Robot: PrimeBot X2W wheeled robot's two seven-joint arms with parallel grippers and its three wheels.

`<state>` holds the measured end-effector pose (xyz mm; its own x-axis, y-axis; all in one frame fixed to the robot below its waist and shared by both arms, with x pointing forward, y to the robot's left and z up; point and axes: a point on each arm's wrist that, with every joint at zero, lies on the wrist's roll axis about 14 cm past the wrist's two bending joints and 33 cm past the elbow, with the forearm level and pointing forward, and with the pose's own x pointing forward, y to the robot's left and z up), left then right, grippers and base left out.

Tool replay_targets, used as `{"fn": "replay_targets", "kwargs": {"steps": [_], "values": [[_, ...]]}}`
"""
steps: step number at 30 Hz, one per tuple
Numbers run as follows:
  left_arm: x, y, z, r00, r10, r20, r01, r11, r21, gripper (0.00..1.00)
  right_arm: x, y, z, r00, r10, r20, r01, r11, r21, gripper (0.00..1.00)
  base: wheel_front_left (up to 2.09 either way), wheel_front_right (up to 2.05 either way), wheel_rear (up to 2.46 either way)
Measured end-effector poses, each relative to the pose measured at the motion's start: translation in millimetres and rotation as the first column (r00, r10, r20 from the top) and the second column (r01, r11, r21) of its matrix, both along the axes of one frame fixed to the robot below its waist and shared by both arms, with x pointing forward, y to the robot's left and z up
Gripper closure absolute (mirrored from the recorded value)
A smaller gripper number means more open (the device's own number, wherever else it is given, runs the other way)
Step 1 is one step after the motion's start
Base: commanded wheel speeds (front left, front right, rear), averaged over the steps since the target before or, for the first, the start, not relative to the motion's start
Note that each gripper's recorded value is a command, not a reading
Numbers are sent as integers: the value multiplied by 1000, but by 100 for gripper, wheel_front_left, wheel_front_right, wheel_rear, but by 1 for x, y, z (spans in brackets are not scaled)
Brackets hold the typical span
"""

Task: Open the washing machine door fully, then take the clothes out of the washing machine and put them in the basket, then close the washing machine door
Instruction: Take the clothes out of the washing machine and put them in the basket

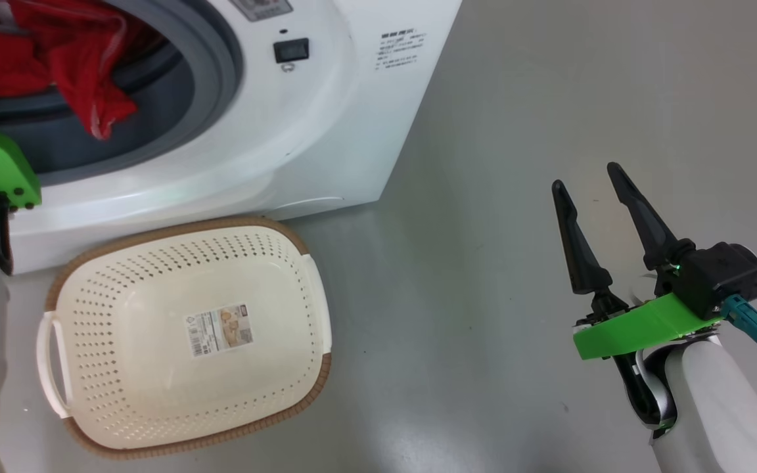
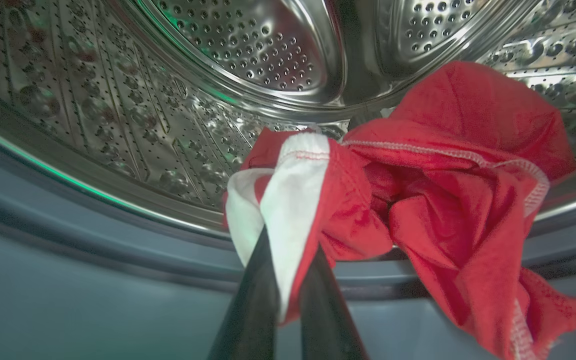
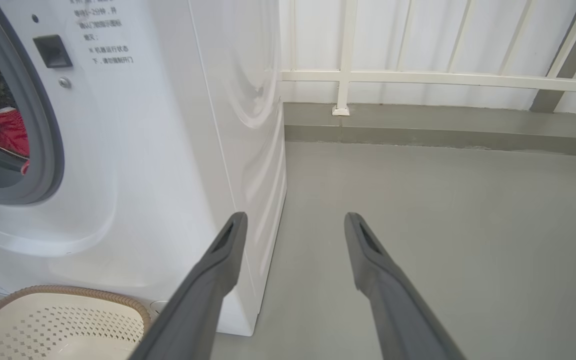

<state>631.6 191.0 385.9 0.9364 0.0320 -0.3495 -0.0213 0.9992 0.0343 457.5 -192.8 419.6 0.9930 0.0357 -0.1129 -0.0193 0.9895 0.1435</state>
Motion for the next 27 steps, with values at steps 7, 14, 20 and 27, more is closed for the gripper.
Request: {"fn": "replay_targets", "kwargs": {"steps": [7, 14, 20, 27], "values": [[-9, 13, 30, 994, 47, 102, -40, 997, -70, 100, 0, 6, 14, 999, 13, 35, -13, 1000, 10, 0, 0, 0, 0], [-25, 24, 76, 963, 75, 260, -50, 994, -102, 100, -3, 10, 28, 998, 18, 67, -20, 1000, 20, 0, 0, 0, 0], [-56, 23, 98, 938, 92, 333, -52, 991, -126, 100, -11, 13, 37, 996, 19, 85, -22, 999, 29, 0, 0, 0, 0], [-92, 27, 142, 885, 104, 454, -54, 991, -123, 100, -19, 23, 53, 992, 40, 119, -45, 998, 41, 0, 0, 0, 0]]}}
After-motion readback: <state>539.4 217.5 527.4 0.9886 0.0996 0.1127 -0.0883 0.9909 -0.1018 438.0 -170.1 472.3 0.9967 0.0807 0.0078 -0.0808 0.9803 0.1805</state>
